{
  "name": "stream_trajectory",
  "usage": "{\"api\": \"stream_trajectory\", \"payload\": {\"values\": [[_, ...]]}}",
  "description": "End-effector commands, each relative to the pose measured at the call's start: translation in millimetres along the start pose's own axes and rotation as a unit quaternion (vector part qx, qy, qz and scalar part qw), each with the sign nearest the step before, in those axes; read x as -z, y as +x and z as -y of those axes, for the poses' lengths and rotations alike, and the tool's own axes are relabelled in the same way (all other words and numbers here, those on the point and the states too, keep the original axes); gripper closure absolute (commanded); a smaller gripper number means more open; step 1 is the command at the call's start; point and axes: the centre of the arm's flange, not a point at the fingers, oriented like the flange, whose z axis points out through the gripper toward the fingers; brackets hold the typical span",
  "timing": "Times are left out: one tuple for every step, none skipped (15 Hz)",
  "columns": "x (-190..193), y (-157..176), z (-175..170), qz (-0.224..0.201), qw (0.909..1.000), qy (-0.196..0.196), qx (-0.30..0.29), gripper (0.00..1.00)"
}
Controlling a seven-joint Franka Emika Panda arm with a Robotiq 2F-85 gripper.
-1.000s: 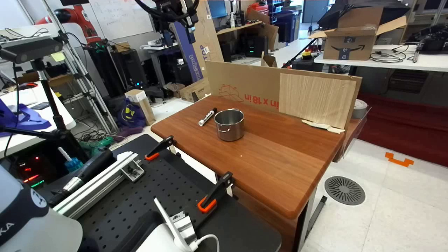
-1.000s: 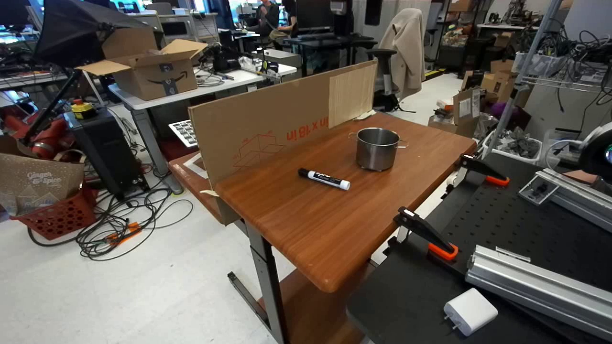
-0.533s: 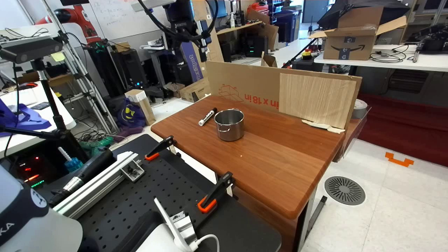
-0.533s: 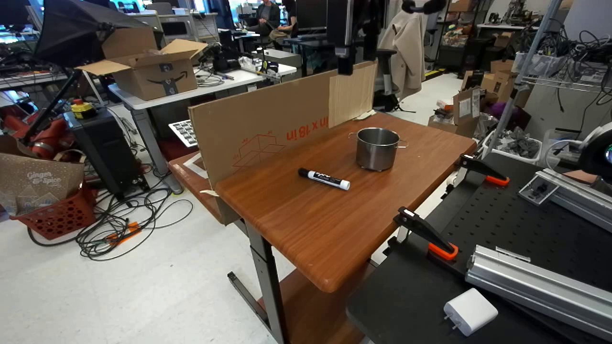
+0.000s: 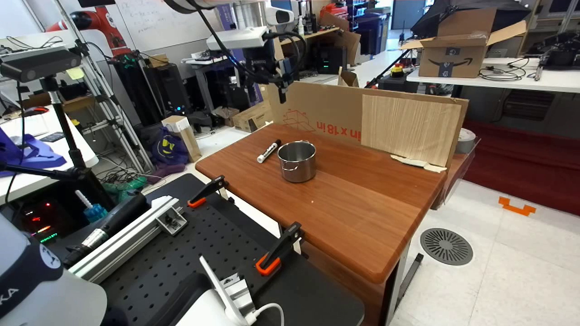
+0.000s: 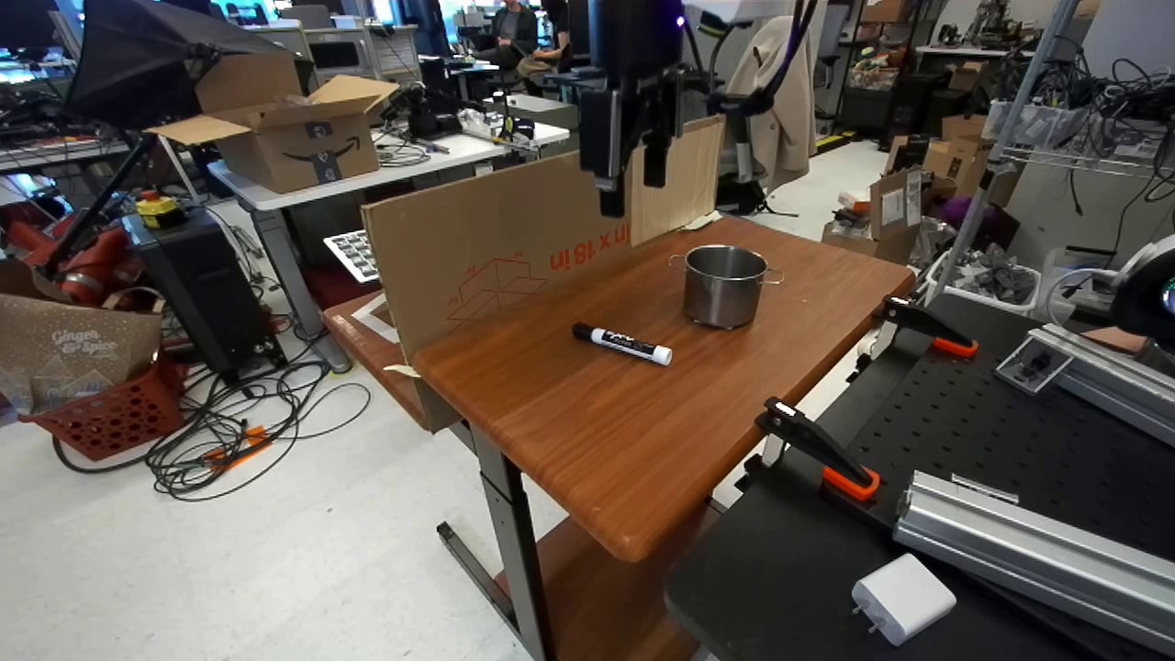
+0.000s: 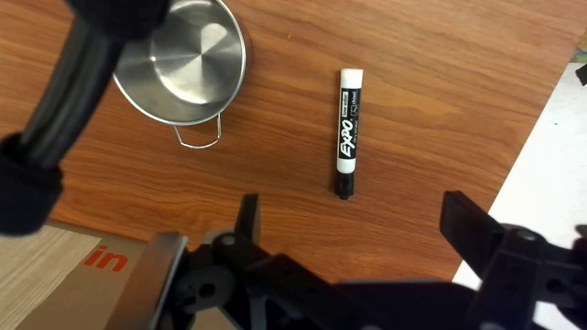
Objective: Put the marker in the pot
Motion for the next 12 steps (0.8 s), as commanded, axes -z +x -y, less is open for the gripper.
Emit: {"api": "stream_trajectory", "payload": {"values": [[-34, 32, -8, 0.004, 0.9996, 0.021, 0.018, 0.00], [-47, 39, -9, 0.010, 0.9994, 0.026, 0.022, 0.00], [-58, 44, -10, 0.016, 0.9991, 0.030, 0.025, 0.00], [-68, 49, -8, 0.022, 0.9988, 0.035, 0.027, 0.00], [-76, 53, -8, 0.027, 0.9984, 0.039, 0.030, 0.00], [-85, 58, -6, 0.030, 0.9981, 0.043, 0.031, 0.00], [-90, 62, -4, 0.033, 0.9979, 0.045, 0.032, 0.00], [-98, 67, -2, 0.038, 0.9977, 0.045, 0.033, 0.00], [-103, 70, 0, 0.041, 0.9975, 0.046, 0.034, 0.00], [-110, 73, 4, 0.047, 0.9971, 0.047, 0.036, 0.00], [-116, 75, 7, 0.050, 0.9969, 0.047, 0.038, 0.00], [-123, 75, 10, 0.055, 0.9966, 0.045, 0.041, 0.00]]}}
